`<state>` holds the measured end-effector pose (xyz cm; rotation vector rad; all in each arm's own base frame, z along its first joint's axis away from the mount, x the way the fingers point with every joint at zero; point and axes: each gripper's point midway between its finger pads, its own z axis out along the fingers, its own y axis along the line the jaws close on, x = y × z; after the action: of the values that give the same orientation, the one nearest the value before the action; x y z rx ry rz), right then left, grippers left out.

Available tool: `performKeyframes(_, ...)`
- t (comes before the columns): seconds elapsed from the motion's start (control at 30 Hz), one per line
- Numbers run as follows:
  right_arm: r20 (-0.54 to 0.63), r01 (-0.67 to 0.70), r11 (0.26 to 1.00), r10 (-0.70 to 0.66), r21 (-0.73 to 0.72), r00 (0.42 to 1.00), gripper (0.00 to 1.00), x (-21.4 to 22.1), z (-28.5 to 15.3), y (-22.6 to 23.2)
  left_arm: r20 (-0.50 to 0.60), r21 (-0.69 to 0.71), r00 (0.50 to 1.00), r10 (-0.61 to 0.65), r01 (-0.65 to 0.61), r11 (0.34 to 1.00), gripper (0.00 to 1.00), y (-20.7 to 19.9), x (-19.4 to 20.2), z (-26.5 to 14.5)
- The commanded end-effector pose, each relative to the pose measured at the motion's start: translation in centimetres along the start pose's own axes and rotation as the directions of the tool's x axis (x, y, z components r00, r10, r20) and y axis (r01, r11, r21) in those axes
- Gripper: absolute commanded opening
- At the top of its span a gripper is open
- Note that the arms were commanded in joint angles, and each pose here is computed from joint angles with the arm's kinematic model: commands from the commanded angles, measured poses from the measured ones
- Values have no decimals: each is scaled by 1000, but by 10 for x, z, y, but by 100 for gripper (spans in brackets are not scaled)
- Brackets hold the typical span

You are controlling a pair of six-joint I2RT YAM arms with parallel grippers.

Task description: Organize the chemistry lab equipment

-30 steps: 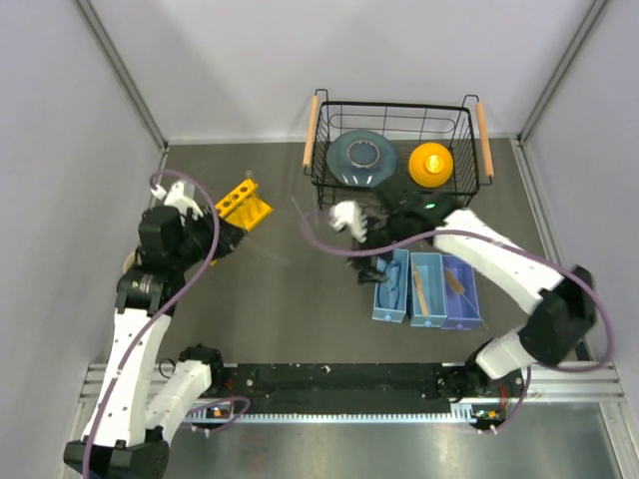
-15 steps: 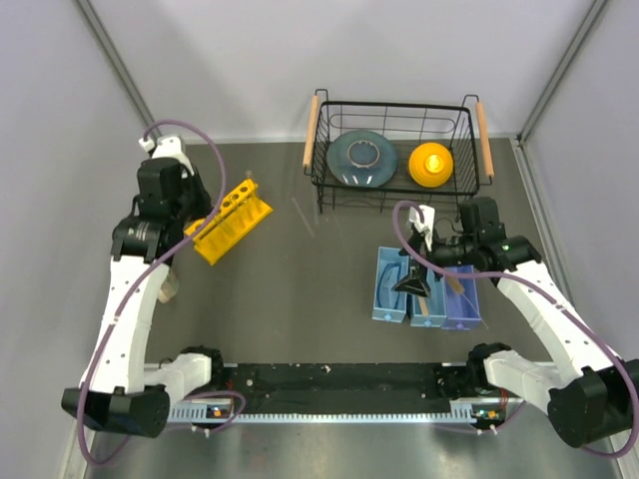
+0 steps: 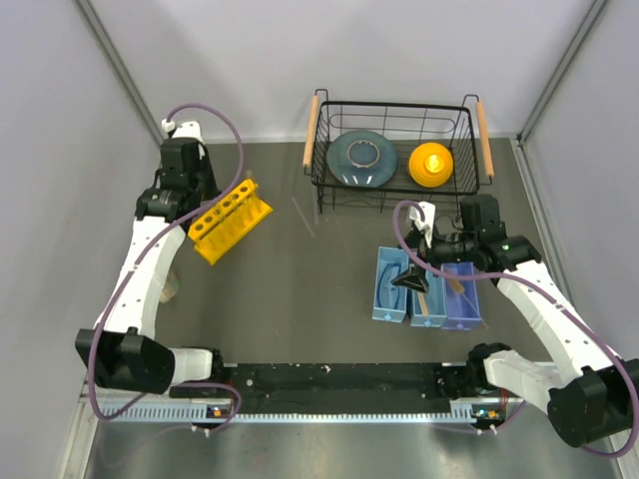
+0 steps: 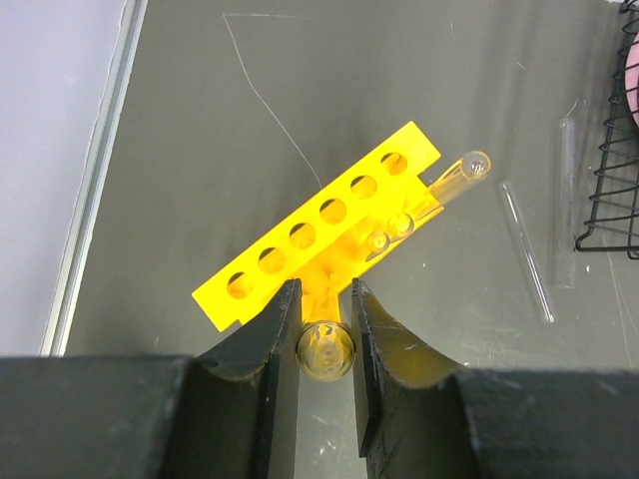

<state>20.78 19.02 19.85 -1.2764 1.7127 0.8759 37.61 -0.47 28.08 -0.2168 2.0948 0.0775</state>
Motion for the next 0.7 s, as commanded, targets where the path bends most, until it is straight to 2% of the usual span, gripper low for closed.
performKeyframes(0.0, 31, 61, 998, -62, 16, 998, 99, -10, -3, -5, 120, 6, 993, 8, -9, 1000, 0, -4, -38, 8)
performKeyframes(0.67, 1, 52, 998, -52, 25, 999, 99, -2, -1, -10, 20, -5, 1000, 20, -20, 1000, 0, -3, -4, 54)
